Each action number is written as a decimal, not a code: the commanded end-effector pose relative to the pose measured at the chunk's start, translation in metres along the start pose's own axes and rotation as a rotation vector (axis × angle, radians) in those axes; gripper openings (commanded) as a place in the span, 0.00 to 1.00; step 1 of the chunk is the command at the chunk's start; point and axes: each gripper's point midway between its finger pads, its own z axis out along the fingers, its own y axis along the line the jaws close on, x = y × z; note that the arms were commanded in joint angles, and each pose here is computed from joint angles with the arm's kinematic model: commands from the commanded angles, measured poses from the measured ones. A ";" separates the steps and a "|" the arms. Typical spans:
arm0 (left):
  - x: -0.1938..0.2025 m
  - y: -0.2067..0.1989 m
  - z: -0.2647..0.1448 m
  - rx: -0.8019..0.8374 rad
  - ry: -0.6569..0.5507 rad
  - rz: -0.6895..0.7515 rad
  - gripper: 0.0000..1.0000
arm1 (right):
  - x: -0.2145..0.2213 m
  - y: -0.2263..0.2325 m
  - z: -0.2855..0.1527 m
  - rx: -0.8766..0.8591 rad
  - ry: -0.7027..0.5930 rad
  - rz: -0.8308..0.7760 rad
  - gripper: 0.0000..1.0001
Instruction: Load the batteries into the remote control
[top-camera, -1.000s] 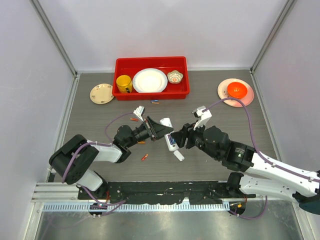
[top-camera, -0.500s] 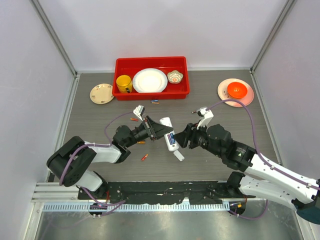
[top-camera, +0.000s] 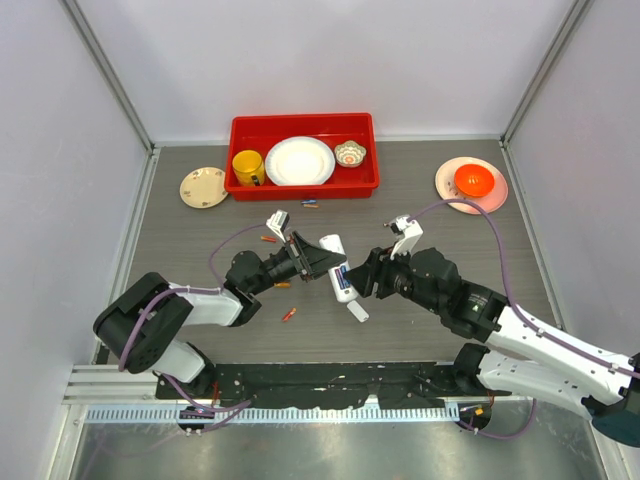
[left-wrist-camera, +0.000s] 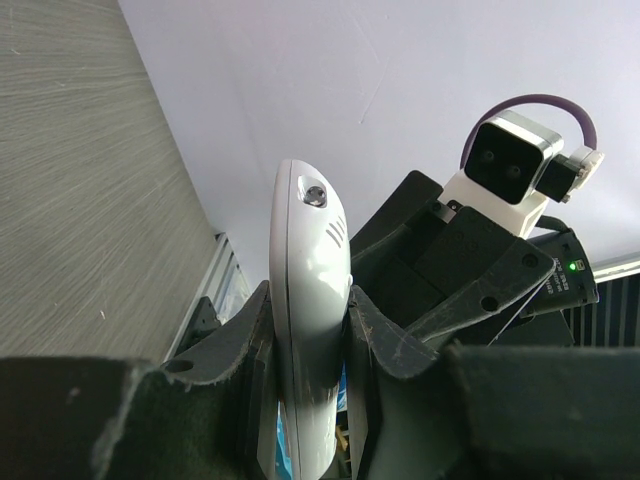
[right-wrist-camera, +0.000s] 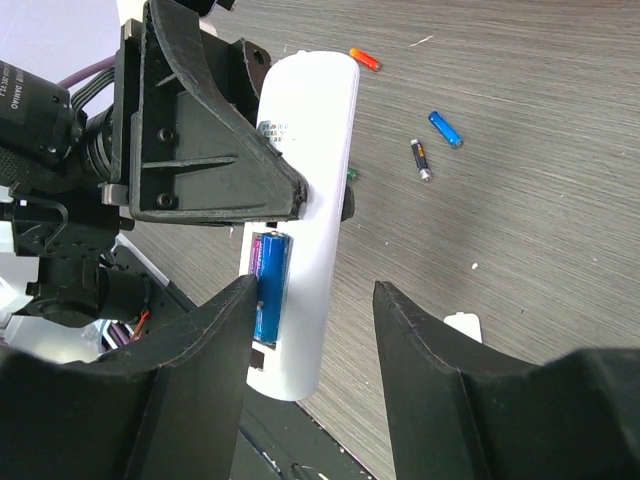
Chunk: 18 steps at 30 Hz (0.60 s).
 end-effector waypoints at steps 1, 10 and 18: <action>-0.004 -0.059 -0.003 0.226 -0.017 0.095 0.00 | -0.010 0.006 0.003 -0.019 -0.032 0.009 0.55; -0.003 -0.056 -0.003 0.220 -0.012 0.096 0.00 | -0.014 0.008 0.003 -0.023 -0.047 0.007 0.55; -0.004 -0.048 -0.002 0.198 -0.022 0.108 0.00 | -0.029 0.028 -0.008 -0.105 -0.085 0.035 0.58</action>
